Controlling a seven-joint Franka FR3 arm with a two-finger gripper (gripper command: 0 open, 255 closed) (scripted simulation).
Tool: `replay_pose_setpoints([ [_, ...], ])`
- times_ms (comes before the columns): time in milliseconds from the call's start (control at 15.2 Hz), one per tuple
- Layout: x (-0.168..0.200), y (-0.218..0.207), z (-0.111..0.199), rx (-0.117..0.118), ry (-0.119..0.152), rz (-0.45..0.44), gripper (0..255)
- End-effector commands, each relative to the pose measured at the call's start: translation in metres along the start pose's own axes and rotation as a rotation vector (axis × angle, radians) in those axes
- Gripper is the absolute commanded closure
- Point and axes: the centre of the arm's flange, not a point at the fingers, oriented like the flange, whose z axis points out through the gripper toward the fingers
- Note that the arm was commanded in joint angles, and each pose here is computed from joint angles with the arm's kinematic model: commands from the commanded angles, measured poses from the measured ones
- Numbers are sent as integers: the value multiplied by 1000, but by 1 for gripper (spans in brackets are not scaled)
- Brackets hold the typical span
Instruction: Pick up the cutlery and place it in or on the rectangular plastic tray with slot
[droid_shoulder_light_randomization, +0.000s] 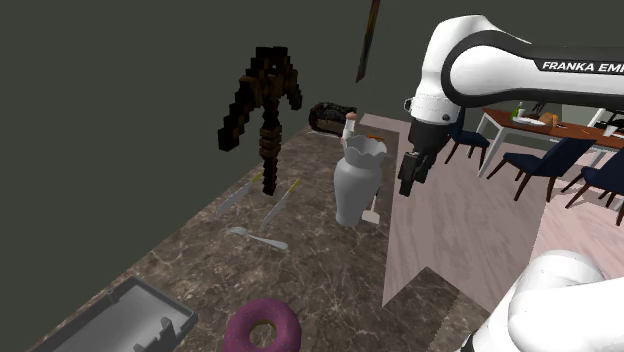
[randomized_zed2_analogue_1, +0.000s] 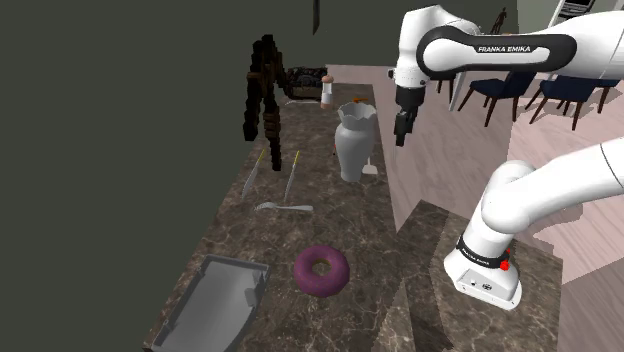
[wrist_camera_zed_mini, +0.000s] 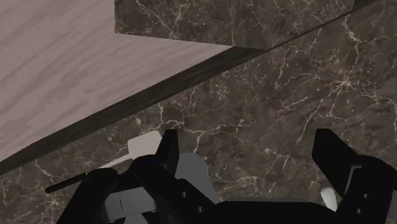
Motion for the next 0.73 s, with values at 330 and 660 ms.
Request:
replay_pose_setpoints([
  [330, 56, -21, 28, 26, -9, -55, 0],
  [660, 110, -45, 56, 52, -19, -111, 0],
])
